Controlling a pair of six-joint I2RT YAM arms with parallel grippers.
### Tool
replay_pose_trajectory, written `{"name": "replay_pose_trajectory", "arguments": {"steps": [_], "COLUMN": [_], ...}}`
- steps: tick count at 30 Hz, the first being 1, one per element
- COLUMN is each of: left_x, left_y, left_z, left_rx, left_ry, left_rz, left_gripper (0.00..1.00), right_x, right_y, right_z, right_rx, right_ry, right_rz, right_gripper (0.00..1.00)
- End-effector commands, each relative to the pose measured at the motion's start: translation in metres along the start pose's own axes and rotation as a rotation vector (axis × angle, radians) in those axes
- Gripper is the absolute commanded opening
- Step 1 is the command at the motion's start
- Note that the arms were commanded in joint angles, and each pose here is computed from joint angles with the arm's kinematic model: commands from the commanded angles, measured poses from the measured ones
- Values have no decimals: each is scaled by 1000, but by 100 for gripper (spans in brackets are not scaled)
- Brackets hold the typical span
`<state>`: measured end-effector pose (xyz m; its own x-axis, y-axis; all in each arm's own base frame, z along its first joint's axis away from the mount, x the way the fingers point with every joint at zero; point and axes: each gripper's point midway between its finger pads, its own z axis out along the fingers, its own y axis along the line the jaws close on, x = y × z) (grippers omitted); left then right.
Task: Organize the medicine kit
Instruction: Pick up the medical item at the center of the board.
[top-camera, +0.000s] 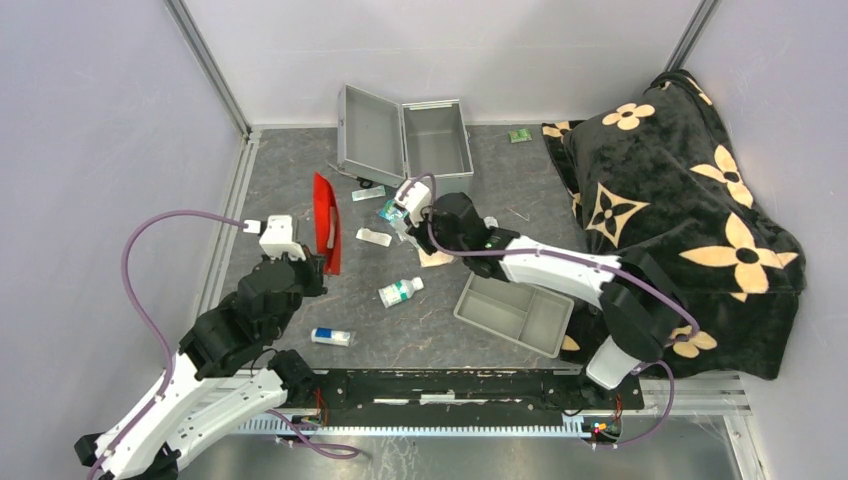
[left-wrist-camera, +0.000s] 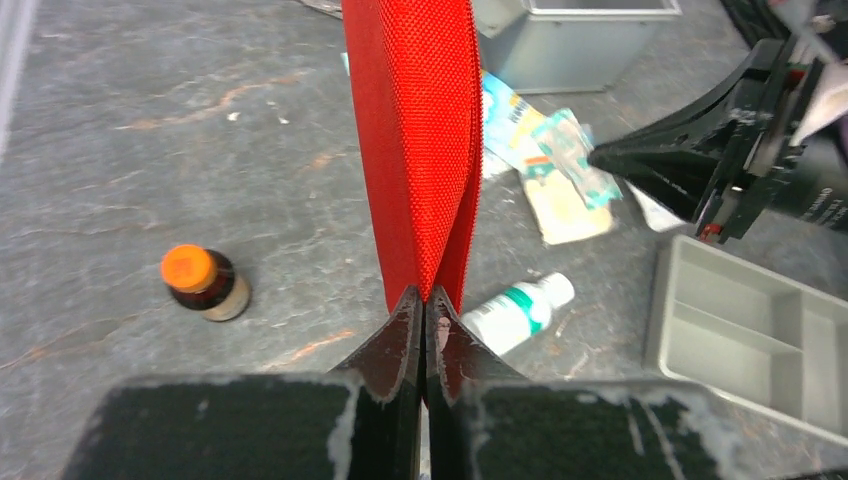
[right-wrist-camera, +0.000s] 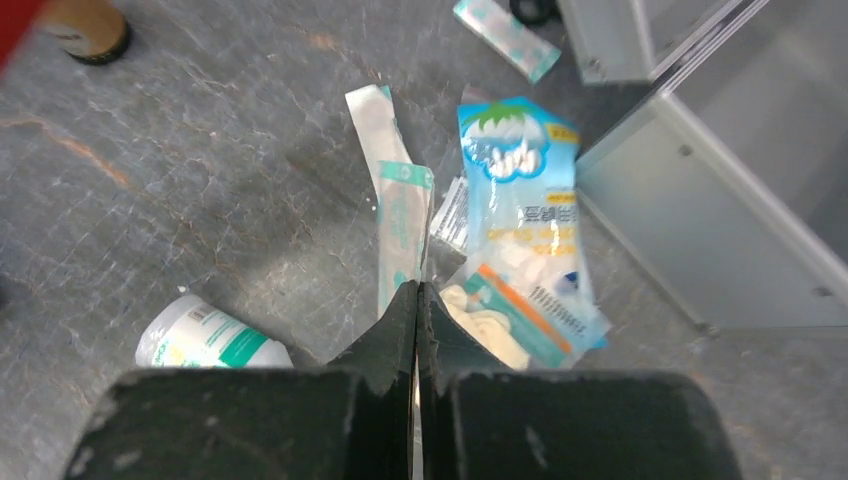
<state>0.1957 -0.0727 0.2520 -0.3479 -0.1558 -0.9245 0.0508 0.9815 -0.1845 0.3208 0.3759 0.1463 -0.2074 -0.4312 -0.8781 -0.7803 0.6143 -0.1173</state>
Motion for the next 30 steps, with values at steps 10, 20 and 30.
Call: {"name": "replay_pose_trajectory", "arguments": {"steps": [10,20,30], "left_x": [1,7,20], "left_y": [-82,-93,-102], "left_z": [-5,-4,4], "left_rx": [430,481,508], "left_ry": [30,64,112], "left_rz": [102,139,171], "left_gripper": [2,2,2], "right_x": [-100,-101,-114], "right_y": [0,23,51], "right_z": [-109,-152,-181], "right_rx": [-21,-104,-134], "right_ry": [-484,-612,-809], "right_rz": [-492,-833,-1226], "right_gripper": [0,0,0]}}
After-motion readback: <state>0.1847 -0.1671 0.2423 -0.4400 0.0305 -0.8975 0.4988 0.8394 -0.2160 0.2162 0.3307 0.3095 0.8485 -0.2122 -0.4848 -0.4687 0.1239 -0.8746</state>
